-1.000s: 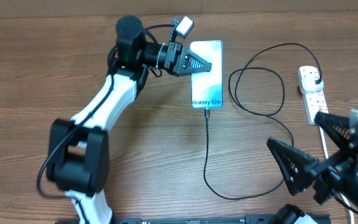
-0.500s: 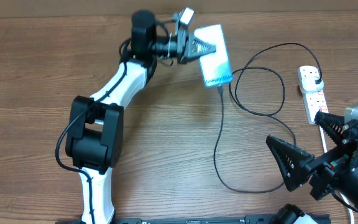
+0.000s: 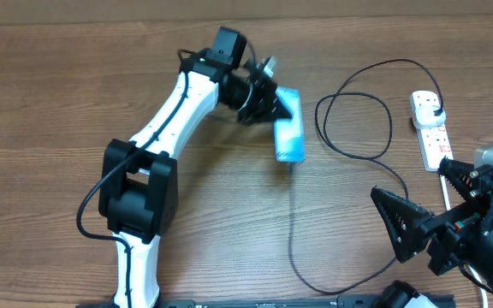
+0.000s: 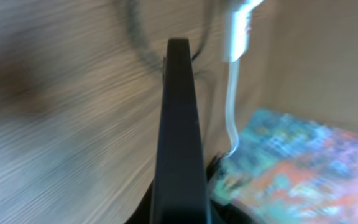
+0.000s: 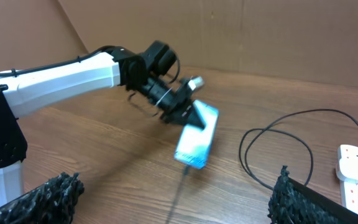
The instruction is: Plug charger to phone and switch on socket
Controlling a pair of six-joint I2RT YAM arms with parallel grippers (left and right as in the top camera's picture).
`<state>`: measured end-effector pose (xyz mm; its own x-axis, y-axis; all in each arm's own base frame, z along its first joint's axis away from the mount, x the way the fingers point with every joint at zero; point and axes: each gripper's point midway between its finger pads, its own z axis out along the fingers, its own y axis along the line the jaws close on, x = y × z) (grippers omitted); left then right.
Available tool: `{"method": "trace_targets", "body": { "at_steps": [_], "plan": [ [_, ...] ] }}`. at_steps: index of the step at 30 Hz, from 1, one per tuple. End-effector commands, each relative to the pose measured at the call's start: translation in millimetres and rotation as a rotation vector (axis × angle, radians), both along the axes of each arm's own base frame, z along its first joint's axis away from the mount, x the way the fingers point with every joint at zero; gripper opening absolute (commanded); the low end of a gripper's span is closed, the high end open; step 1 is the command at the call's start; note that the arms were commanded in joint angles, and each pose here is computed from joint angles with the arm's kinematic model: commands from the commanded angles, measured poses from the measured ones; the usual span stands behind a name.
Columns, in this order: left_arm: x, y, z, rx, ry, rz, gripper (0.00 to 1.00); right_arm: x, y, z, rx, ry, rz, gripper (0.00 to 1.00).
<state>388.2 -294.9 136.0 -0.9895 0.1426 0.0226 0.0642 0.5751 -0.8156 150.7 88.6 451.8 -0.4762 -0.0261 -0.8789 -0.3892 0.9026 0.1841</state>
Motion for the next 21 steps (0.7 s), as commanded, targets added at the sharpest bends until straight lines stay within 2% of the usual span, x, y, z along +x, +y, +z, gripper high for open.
{"method": "trace_targets", "body": {
  "at_steps": [1,4,10,21],
  "plan": [
    [3,41,0,0.073,-0.213,-0.137,0.04,6,1,2,0.014,-0.013,-0.021,1.0],
    [2,58,-4,0.072,-0.208,-0.154,0.04,13,8,4,0.029,-0.028,-0.02,1.0],
    [7,54,-6,-0.084,-0.222,-0.18,0.04,35,32,-10,0.083,-0.01,-0.033,1.0],
    [4,52,-72,-0.095,-0.061,-0.175,0.04,55,52,-43,0.062,0.087,-0.06,1.0]
  ]
}}
